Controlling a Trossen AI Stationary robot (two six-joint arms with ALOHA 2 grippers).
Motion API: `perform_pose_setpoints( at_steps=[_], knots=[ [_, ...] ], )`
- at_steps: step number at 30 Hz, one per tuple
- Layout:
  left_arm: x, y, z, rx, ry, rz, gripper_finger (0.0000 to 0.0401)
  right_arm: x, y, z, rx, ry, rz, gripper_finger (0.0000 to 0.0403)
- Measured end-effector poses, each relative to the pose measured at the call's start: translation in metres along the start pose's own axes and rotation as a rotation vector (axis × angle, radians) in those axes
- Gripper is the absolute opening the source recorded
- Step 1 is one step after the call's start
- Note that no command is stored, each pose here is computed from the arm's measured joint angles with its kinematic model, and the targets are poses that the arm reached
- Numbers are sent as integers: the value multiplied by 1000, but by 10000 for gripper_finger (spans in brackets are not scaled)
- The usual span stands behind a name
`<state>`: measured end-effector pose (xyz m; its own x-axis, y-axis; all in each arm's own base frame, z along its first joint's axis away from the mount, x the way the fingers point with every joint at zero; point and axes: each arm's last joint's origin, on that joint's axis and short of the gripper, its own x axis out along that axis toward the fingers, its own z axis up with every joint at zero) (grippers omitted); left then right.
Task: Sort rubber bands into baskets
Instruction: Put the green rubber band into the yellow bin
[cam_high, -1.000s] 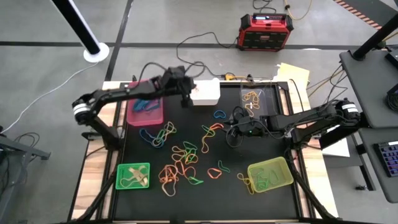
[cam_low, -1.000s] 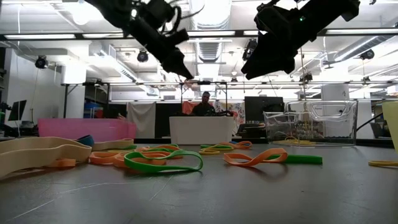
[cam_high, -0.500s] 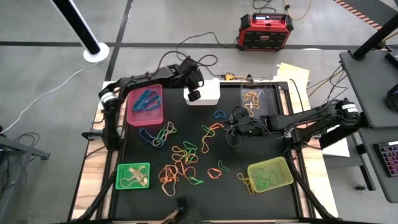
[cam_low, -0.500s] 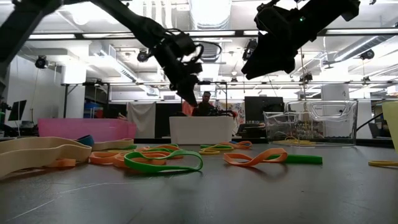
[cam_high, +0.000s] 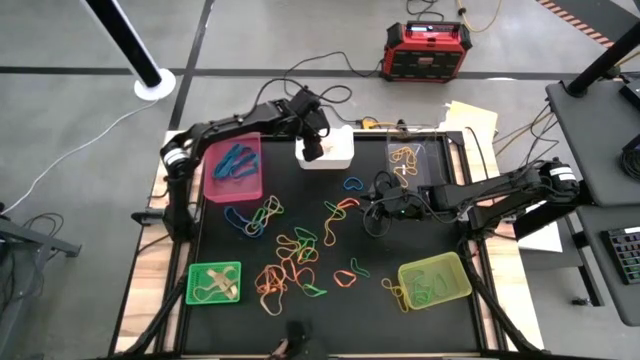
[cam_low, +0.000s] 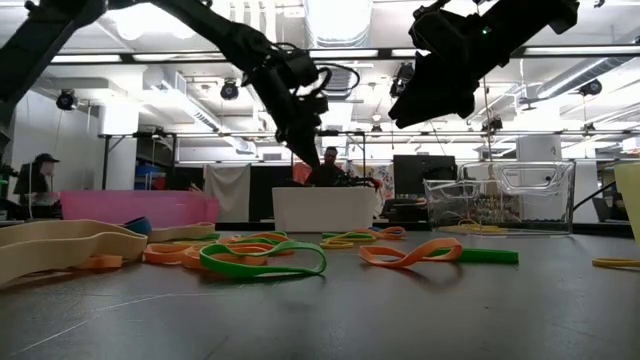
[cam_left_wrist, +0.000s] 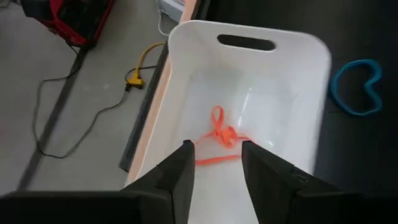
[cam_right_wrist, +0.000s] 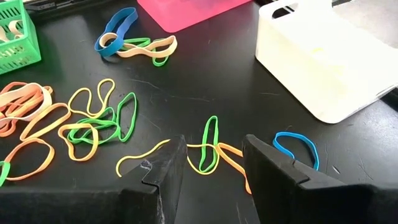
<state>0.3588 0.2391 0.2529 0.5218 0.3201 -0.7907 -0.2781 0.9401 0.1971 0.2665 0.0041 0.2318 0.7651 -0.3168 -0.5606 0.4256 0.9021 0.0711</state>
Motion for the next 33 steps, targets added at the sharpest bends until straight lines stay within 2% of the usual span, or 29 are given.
perform_pose_setpoints(
  at_steps=[4, 11, 16, 24, 33],
  knots=[
    [-18, -17, 2, -34, -9, -35, 119, 0, 0, -1, 4, 10, -3, 153],
    [-61, -66, -8, 25, -120, -76, 105, 0, -1, -4, 0, 44, -8, 153],
    [-101, -102, -32, 27, -252, -21, 94, 0, -1, -5, -29, 59, 14, 153],
    [-138, -155, -75, -28, -460, -148, 91, 3, 1, -6, -129, 65, 43, 153],
    [-154, -190, -106, -43, -488, -175, 91, 43, 19, -5, -288, 120, 89, 153]
  ],
)
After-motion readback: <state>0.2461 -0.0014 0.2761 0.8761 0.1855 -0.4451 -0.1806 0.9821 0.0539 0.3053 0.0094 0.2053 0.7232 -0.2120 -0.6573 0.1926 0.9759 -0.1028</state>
